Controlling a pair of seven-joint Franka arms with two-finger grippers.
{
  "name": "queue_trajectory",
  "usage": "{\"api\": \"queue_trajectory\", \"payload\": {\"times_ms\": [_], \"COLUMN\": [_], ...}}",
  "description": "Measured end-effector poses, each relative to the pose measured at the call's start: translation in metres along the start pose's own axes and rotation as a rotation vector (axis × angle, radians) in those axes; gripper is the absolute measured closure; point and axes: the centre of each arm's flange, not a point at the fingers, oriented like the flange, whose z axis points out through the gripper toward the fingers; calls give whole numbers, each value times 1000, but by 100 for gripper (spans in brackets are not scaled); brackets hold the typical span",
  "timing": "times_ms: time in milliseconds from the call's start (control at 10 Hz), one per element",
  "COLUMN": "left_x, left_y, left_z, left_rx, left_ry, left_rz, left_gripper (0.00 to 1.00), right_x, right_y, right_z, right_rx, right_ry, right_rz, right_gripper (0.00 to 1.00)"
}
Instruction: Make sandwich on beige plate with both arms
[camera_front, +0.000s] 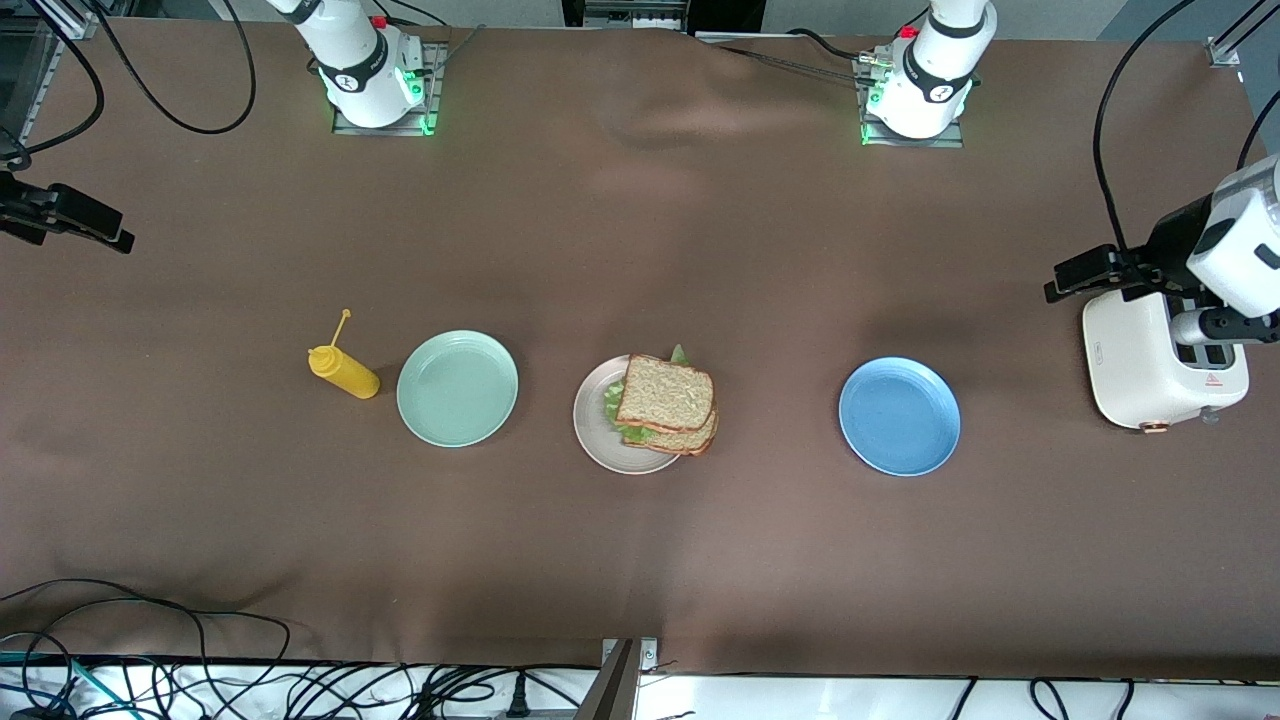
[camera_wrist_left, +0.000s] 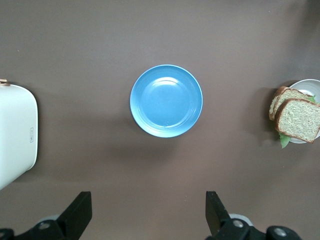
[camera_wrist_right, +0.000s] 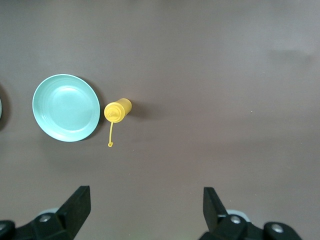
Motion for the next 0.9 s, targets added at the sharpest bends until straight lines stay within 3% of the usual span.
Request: {"api": "queue_trajectory", "payload": {"times_ms": [900], "left_x": [-20], "left_y": [-15], "left_z": [-1], "left_rx": [34], "left_ry": [-7], "left_rz": [-42], "left_gripper": [0], "right_x": [0], "right_y": [0], "right_z": [0], "right_rx": [0], "right_ry": [0], "right_rz": [0], "right_gripper": [0]}}
